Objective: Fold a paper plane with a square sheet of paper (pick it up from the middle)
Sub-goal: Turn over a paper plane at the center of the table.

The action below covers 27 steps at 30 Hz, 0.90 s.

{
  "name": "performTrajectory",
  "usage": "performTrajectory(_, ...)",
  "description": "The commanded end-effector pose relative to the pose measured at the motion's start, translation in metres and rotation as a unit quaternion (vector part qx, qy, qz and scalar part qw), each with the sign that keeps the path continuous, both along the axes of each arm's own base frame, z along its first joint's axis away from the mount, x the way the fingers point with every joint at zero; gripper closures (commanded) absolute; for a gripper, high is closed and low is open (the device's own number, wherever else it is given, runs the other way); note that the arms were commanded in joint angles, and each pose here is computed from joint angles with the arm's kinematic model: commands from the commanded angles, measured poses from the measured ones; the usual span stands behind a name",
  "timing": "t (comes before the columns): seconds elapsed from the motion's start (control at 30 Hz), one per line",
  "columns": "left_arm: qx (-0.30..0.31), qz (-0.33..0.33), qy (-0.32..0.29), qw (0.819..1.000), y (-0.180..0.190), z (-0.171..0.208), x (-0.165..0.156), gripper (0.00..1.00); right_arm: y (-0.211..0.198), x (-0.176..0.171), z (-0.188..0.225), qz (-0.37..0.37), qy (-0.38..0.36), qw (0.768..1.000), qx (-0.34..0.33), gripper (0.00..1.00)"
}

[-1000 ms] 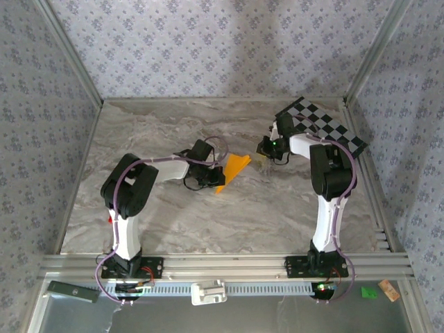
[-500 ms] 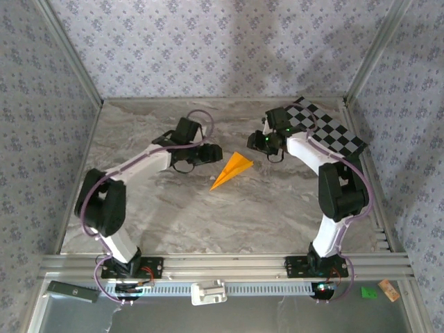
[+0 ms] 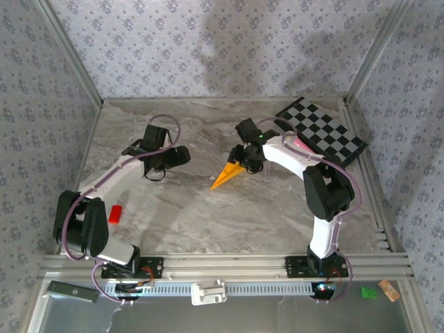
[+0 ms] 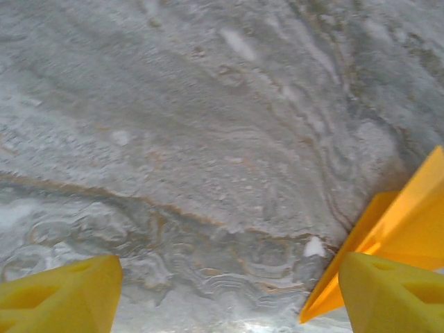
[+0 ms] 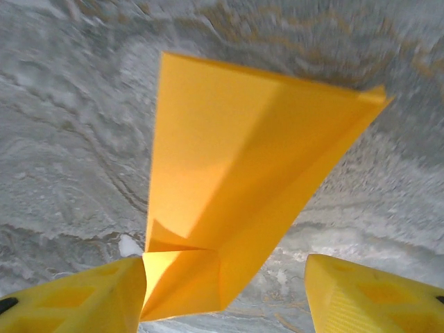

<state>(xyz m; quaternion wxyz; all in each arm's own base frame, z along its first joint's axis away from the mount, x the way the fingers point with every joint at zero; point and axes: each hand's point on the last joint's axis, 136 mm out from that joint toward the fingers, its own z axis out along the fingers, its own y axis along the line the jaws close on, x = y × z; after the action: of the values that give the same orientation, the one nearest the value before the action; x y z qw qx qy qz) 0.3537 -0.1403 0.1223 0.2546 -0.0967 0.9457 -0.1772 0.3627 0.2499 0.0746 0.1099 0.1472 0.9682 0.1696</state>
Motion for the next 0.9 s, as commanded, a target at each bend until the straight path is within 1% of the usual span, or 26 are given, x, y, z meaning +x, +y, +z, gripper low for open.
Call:
performTrajectory(0.0, -0.001, 0.020, -0.021, 1.000, 0.011, 0.008, 0.001, 0.16, 0.003, -0.007, -0.013, -0.052, 0.039, 0.998, 0.001, 0.37)
performTrajectory(0.1, 0.002, 0.028, -0.016, 0.999, 0.017, 0.002, -0.001, 0.14, 0.006, -0.010, -0.022, -0.060, 0.053, 0.997, 0.001, 0.41)
performTrajectory(0.17, 0.004, 0.033, -0.014, 0.999, 0.020, 0.000, -0.002, 0.13, 0.007, -0.011, -0.025, -0.063, 0.058, 0.996, 0.001, 0.46)
performTrajectory(0.3, 0.009, 0.040, -0.012, 0.999, 0.025, -0.002, -0.001, 0.13, 0.010, -0.012, -0.027, -0.063, 0.063, 0.996, 0.008, 0.61)
performTrajectory(0.4, 0.011, 0.045, -0.009, 0.999, 0.028, -0.002, -0.001, 0.12, 0.012, -0.011, -0.025, -0.061, 0.060, 0.996, 0.011, 0.70)
performTrajectory(0.5, 0.014, 0.053, -0.008, 0.998, 0.034, -0.002, -0.002, 0.12, 0.014, -0.007, -0.018, -0.049, 0.047, 0.998, 0.015, 0.86)
performTrajectory(0.57, 0.013, 0.061, -0.008, 0.998, 0.039, -0.001, -0.003, 0.12, 0.024, 0.003, -0.007, -0.025, 0.018, 0.999, 0.030, 0.92)
performTrajectory(0.67, 0.008, 0.076, -0.009, 0.997, 0.049, 0.002, -0.003, 0.12, 0.044, 0.012, 0.014, 0.035, -0.013, 0.998, 0.055, 0.96)
performTrajectory(0.77, -0.005, 0.104, -0.007, 0.995, 0.062, 0.002, -0.005, 0.12, 0.076, 0.019, 0.041, 0.114, -0.051, 0.987, 0.098, 0.99)
performTrajectory(0.87, -0.062, 0.134, 0.002, 0.989, 0.068, -0.006, -0.002, 0.12, 0.107, 0.020, 0.063, 0.190, -0.080, 0.967, 0.147, 0.99)
